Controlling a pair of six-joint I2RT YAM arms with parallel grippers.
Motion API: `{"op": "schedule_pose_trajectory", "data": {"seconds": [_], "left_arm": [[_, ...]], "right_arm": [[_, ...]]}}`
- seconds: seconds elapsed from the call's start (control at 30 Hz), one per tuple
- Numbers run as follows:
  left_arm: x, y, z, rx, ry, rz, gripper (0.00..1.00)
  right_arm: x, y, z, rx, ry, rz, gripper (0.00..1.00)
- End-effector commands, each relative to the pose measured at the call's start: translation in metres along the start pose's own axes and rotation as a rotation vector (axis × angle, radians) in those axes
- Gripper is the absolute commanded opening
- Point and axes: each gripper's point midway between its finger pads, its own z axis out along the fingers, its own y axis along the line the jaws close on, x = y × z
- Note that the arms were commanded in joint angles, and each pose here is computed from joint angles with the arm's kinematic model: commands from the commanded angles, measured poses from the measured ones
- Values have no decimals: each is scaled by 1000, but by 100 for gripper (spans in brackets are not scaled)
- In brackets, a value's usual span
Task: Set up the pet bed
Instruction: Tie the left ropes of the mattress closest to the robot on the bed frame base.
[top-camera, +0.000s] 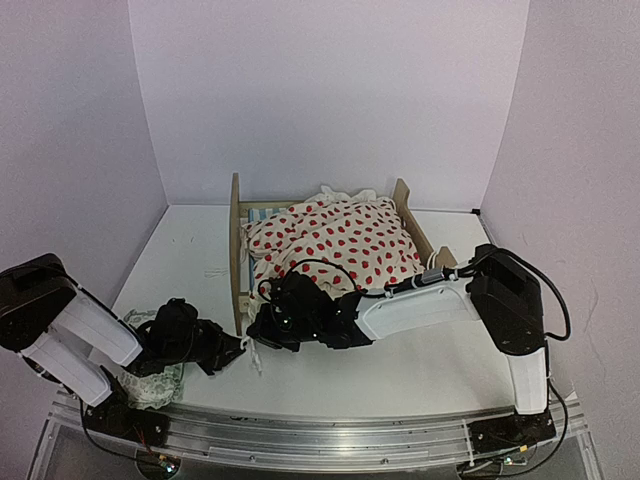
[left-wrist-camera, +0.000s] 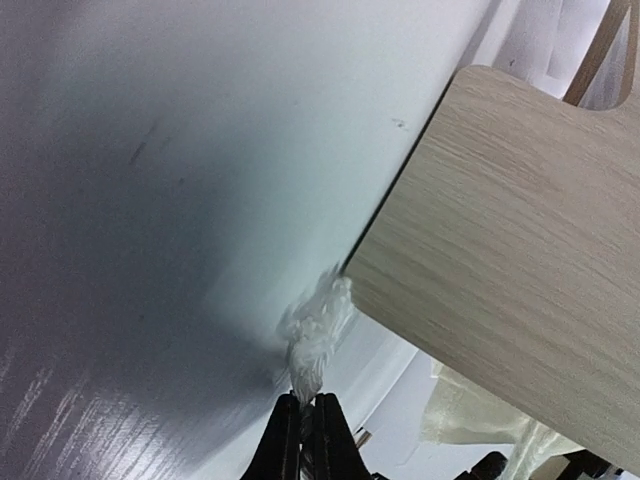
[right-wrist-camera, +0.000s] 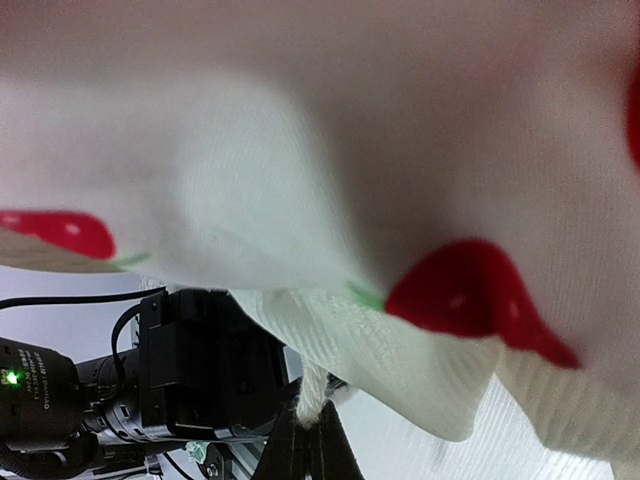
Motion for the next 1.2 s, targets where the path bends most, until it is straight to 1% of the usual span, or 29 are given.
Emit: {"op": "schedule_pose_trajectory", "data": {"seconds": [0.0,0.13,0.23,0.33,0.47,0.67,0.83,1.0,1.1,1.17], "left_arm": [[1,3,-4,-41,-5,-3,0],[-6,-13,-18,-45,-73,72,0],[-7,-40,-27,2,-114,175,0],[-8,-53,-31,-3,-132,274,0],[0,-66,-31,20,-98,372,0],[16,-97,-31,82,-46,534,0],[33,-114,-23,109,37,632,0],[43,-114,-15,88,107,692,0],[41,-109,-10,43,112,716,0],[36,-106,-10,0,94,725,0]], "right_arm": [[14,7,-11,-10,56,9,0],[26,-8,-16,17,97,11,0],[34,-18,-14,38,119,19,0],[39,-22,-9,43,139,11,0],[43,-21,-3,34,161,-11,0],[47,-17,0,15,188,-35,0],[49,-16,2,5,199,-42,0],[50,-13,3,-6,203,-54,0],[49,-12,4,-9,201,-56,0],[48,-11,3,-10,197,-60,0]]}}
